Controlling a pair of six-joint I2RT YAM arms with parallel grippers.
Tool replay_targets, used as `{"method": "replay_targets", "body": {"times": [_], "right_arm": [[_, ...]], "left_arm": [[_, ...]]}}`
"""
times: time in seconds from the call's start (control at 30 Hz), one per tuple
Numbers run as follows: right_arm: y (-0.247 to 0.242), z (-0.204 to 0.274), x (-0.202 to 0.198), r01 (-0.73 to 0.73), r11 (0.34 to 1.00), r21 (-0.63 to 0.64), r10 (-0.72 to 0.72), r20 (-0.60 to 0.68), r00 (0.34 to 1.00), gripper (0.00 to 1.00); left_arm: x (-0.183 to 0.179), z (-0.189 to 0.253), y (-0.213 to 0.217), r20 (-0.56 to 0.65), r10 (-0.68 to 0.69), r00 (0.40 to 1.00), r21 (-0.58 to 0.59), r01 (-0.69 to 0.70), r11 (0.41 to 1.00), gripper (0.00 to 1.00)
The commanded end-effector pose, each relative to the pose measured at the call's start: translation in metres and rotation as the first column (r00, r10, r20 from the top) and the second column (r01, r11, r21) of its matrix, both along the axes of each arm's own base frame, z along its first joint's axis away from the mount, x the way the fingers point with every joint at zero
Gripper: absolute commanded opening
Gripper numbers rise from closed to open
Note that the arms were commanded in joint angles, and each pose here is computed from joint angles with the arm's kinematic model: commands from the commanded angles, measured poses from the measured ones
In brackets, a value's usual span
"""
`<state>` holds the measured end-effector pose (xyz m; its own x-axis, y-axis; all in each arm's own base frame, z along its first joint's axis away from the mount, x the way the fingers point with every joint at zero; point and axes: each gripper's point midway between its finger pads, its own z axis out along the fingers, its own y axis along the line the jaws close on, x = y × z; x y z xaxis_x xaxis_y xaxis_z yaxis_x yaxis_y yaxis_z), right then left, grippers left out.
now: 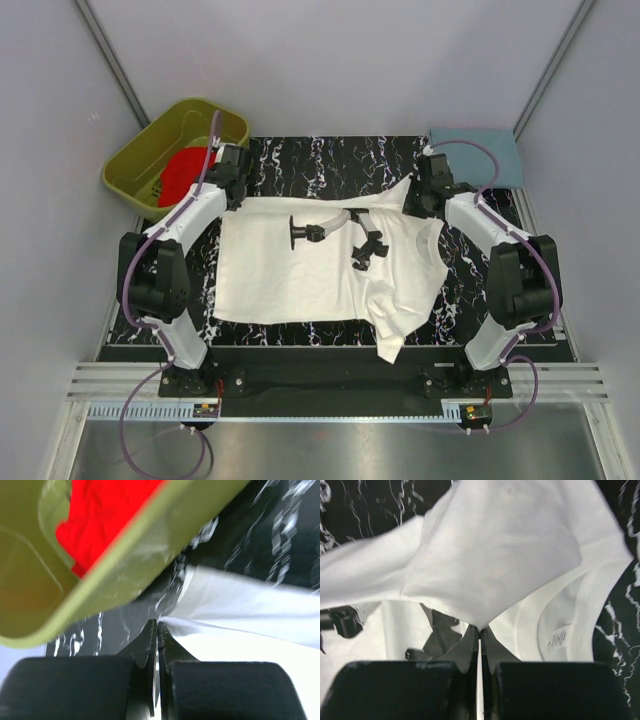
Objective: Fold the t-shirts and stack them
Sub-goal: Fold the tshirt
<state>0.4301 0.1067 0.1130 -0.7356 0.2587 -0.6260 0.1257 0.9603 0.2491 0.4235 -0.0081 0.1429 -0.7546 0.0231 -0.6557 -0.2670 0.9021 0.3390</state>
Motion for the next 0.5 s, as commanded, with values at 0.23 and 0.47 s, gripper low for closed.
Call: {"method": "replay_targets", "body": {"times": [0.23,0.47], "right_arm": [[0.002,-0.013,-0.026,-0.033,0.996,-0.079,0.031,-0.033,0.999,0.0],[0.004,-0.021,-0.038,-0.054,0.995,-0.089,0.045,-0.099,0.994,0.0]], "left_arm": [[-0.038,-0.048,0.022,-0.136,0.126,0.983,0.117,-0.11,0.987,0.0],[-0.05,-0.054,0.032,-0.151,0.175,0.973,0.172,-0.148,0.974,0.0]]}}
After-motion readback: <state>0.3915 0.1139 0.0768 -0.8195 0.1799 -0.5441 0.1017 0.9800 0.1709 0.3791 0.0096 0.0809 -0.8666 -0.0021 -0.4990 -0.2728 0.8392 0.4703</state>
